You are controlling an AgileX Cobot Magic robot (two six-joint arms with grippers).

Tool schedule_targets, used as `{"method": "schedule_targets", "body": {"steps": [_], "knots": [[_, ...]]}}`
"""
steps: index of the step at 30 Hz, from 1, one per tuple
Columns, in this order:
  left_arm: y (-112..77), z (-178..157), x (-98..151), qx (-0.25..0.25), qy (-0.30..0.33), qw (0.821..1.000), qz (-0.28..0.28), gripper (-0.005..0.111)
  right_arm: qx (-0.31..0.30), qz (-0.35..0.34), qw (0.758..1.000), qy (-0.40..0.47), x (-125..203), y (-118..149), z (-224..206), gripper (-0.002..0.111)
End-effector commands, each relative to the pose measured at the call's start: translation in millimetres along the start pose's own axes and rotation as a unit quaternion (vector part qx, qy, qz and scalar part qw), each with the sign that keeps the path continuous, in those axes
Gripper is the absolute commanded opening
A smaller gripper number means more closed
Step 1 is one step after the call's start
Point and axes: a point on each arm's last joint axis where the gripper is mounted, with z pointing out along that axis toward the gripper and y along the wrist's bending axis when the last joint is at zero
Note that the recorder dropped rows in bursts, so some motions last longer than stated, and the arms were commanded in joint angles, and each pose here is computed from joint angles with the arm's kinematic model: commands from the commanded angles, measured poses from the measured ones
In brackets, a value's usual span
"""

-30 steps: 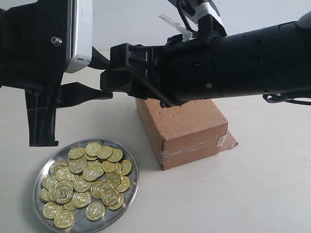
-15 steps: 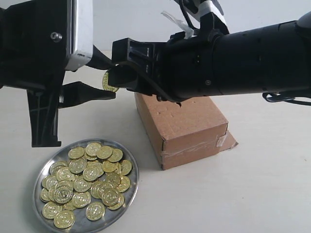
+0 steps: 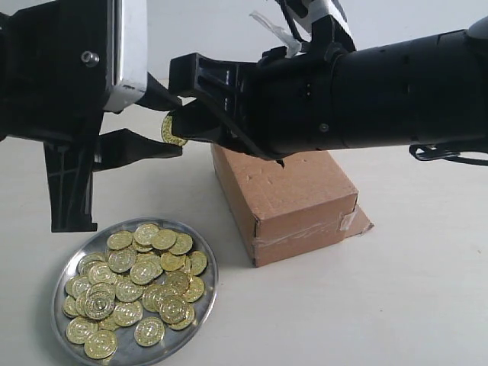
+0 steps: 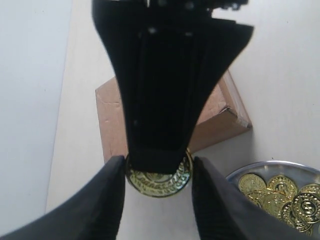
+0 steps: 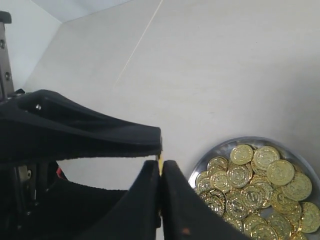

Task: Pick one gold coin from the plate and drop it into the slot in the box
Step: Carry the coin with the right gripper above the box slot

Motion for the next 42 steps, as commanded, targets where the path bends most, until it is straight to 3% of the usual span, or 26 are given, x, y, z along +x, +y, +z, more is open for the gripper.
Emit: {"method": "schedule_targets", "body": {"steps": [1, 4, 7, 9, 15, 18, 22, 27, 30, 36, 42], "knots": [[1.7, -3.3, -3.9, -0.011, -0.013, 1.000, -0.006, 0.025, 0.009, -0.010, 1.000, -0.009, -2.7, -1.8, -0.2, 0.000], [1.6, -3.3, -3.0, -0.011, -0.008, 1.000, 0.002, 0.038, 0.015, -0.022, 1.000, -0.012, -3.3, -2.9, -0.3, 0.000], [3.2, -5.8, -0.1, -0.021, 0.007, 1.000, 0.014, 0.069, 0.046, -0.057, 0.997, -0.026, -6.4, -8.0, -1.2, 0.000], [4.5, -9.6, 1.7, -0.030, 0.018, 0.999, 0.011, 0.076, 0.067, -0.079, 0.994, -0.033, -8.0, -11.6, -1.7, 0.000], [0.8, -29.1, 1.8, -0.033, 0.022, 0.998, -0.051, 0.070, 0.144, -0.142, 0.977, -0.067, -16.9, -28.1, 0.4, 0.000], [-7.9, -45.7, 2.9, -0.010, 0.031, 0.996, -0.087, 0.055, 0.180, -0.132, 0.974, -0.037, -17.9, -58.0, 12.6, 0.000], [-15.0, -55.7, 4.6, 0.012, 0.042, 0.995, -0.092, 0.036, 0.220, -0.102, 0.970, 0.011, -18.8, -100.6, 19.1, 0.000], [-15.2, -56.8, 4.5, 0.010, 0.042, 0.993, -0.110, 0.044, 0.263, -0.114, 0.955, 0.082, -45.6, -118.4, 13.4, 0.000], [-15.2, -56.8, 4.5, 0.010, 0.042, 0.993, -0.111, 0.045, 0.333, -0.099, 0.931, 0.114, -65.2, -121.6, 13.1, 0.000], [-15.4, -56.8, 4.6, 0.011, 0.043, 0.993, -0.113, 0.045, 0.328, -0.093, 0.934, 0.111, -83.3, -111.1, 17.1, 0.000], [-15.5, -56.8, 4.7, 0.012, 0.043, 0.993, -0.113, 0.045, 0.327, -0.077, 0.930, 0.150, -80.0, -116.5, 34.3, 0.000]]}}
